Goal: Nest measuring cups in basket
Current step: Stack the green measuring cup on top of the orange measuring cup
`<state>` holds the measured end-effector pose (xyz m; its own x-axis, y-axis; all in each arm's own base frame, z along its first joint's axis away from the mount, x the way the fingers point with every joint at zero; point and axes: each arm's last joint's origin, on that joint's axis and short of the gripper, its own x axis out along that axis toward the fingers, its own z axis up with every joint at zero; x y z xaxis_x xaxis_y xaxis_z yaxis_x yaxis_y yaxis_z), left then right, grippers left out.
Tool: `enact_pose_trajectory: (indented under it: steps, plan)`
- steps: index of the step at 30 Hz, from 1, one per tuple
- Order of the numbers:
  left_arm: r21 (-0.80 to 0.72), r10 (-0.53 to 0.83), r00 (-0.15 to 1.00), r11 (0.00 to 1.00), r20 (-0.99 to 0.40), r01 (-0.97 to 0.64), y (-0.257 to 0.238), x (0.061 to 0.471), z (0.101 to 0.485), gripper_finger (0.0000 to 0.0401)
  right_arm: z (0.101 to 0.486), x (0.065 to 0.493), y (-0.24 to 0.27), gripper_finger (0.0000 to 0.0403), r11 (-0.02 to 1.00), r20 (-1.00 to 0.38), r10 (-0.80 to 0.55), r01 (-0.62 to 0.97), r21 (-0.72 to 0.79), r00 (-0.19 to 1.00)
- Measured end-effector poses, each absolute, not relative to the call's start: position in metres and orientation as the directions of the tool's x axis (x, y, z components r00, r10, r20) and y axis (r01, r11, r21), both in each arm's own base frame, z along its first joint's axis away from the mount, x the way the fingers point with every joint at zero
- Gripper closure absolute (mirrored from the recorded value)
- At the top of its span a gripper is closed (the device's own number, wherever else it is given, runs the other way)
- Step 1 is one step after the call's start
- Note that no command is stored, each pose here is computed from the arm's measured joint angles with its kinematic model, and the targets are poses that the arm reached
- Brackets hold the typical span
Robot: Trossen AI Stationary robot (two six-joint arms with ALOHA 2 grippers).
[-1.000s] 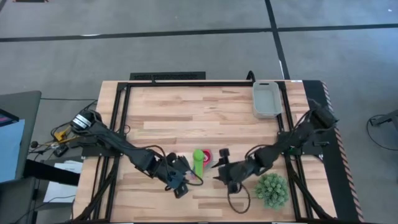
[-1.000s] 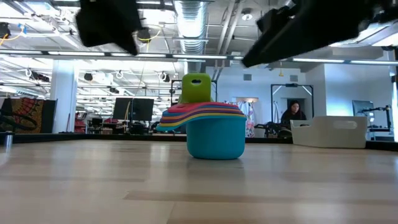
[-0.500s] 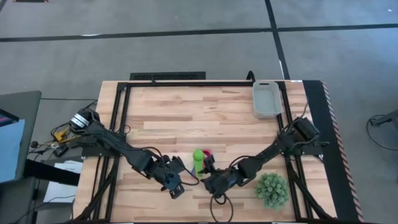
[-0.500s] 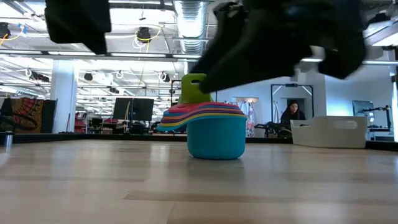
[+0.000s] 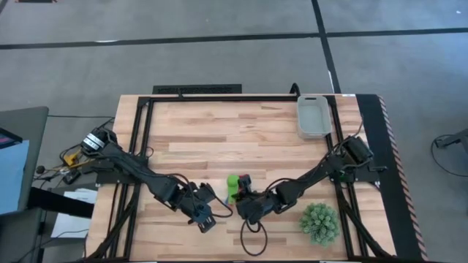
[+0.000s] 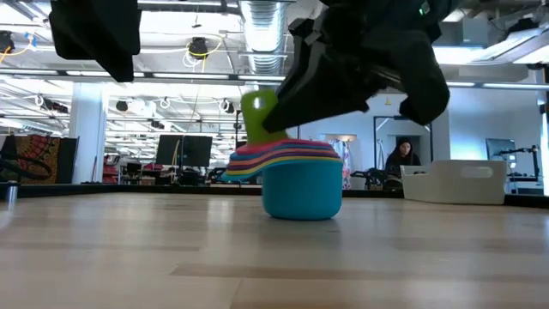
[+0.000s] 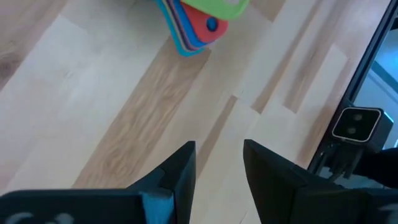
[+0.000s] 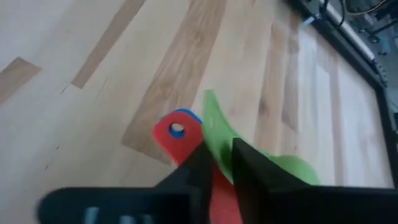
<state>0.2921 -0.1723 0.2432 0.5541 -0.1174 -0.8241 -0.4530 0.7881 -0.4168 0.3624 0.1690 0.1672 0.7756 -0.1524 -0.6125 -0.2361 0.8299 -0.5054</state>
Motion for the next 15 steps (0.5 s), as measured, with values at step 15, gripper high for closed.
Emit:
enact_pose_trajectory:
  steps: [15]
  plan:
    - [-0.364,-0.036,0.544,0.78,-0.838,-0.509,-0.168,0.29,0.241,0.028,0.222,0.355,0.149,0.0382,0.871,-0.514,-0.16,-0.125,-0.475,0.843]
